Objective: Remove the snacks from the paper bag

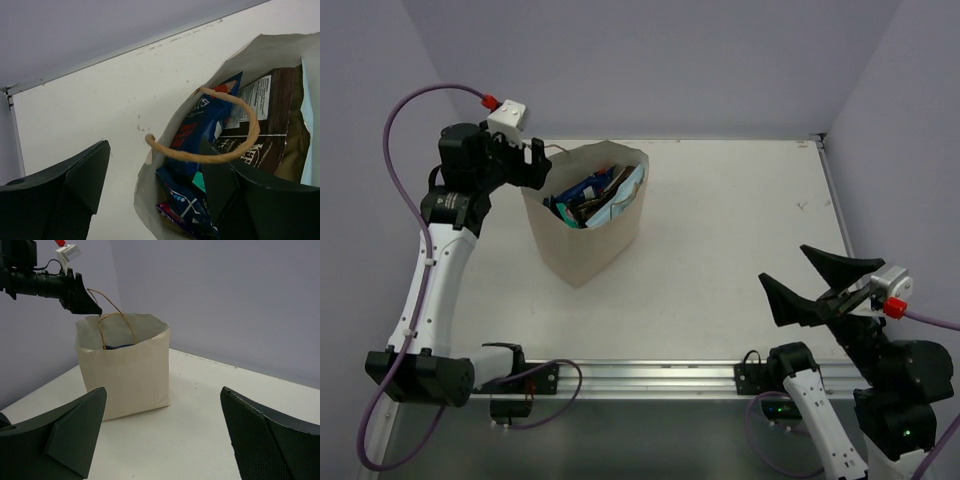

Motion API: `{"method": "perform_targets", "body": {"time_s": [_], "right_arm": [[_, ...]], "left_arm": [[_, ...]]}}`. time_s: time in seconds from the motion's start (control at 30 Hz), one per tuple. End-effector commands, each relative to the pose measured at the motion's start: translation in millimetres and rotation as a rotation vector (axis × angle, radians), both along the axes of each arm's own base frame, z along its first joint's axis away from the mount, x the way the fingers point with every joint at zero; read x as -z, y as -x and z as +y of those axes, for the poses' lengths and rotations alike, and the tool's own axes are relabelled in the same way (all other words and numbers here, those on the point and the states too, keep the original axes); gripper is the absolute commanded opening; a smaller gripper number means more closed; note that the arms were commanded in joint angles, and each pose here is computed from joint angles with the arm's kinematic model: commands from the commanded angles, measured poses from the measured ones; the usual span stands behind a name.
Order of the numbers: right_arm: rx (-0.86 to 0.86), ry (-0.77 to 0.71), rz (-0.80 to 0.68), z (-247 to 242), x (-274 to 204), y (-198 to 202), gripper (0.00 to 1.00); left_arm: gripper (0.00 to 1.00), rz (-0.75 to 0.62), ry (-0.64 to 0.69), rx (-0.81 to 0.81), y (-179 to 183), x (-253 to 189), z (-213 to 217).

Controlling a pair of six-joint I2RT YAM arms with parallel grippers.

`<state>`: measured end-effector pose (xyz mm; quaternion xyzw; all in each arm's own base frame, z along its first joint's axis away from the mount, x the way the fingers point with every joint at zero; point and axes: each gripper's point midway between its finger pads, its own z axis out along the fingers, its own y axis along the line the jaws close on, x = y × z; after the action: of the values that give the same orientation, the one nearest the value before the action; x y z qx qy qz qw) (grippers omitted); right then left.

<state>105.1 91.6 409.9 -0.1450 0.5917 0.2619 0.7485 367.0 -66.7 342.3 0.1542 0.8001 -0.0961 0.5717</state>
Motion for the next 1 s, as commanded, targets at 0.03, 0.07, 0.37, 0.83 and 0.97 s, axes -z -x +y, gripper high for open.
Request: {"method": "perform_targets", "body": {"time_s": [0.03,0.07,0.37,0.83,0.97], "right_arm": [[-0.046,0.012,-0.045,6,-7,6,0.99],[-0.046,0.013,-0.043,6,-7,5,0.99],[-0.082,0.029,-0.025,12,-5,4,0.99],[-0.113,0.042,-0.007,18,-1,3,0.99],[-0.114,0.043,-0.01,18,-1,3,0.99]], "left_arm": [[0.76,-0.07,-0.034,0.114,-14,-3,-12],[0.76,-0.073,-0.038,0.122,-15,-2,-13],[0.65,-0.035,-0.06,0.155,-20,23,-15],[0.56,0.021,-0.075,0.163,-34,44,-15],[0.42,0.011,-0.064,0.196,-33,41,-20]]}}
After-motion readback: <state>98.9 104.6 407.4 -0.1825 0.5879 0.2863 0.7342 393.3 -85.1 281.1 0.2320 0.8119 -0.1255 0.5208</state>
